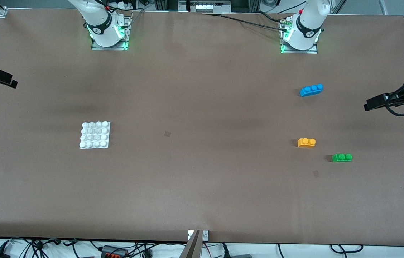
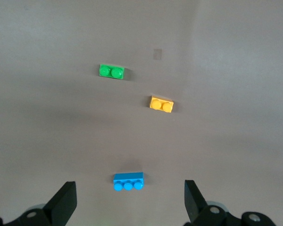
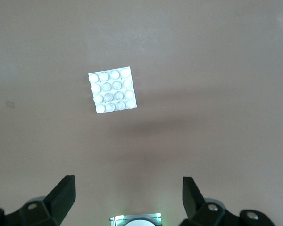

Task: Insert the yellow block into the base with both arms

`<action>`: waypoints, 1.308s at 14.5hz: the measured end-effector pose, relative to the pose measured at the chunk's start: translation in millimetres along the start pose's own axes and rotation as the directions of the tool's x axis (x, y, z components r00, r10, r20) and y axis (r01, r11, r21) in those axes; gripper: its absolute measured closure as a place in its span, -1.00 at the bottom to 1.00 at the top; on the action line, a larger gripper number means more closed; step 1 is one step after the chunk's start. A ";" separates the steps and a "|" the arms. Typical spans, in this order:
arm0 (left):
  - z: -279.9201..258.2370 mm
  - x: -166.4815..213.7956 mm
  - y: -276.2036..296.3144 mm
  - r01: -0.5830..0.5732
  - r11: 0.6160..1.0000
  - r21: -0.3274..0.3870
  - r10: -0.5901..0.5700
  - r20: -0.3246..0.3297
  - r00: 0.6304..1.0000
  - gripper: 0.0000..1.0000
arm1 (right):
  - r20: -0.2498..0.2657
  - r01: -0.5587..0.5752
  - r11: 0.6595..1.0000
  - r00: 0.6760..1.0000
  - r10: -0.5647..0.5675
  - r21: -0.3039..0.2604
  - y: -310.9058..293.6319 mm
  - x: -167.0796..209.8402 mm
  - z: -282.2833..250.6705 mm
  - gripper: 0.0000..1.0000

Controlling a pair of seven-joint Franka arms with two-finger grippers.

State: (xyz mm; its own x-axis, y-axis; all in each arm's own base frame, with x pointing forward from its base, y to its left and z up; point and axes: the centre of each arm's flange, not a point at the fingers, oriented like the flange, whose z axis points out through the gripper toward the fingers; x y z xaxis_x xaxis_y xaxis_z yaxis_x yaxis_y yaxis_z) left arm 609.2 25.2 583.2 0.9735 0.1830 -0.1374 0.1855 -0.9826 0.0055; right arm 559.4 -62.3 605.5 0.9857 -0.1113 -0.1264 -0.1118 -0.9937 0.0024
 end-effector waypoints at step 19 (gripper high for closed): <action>-1.2 7.4 -3.9 0.015 1.000 0.001 -0.015 0.002 1.000 -1.00 | 0.001 -0.001 1.000 1.000 0.001 0.000 0.7 -0.2 -0.1 -1.00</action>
State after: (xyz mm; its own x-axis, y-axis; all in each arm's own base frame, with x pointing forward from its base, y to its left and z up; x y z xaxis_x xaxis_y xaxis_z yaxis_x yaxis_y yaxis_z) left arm 615.8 30.5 583.3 0.9704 0.1975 -0.1392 0.1998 -0.9798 0.0028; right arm 559.2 -63.0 605.7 0.9854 -0.1125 -0.1276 -0.1131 -0.9936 0.0025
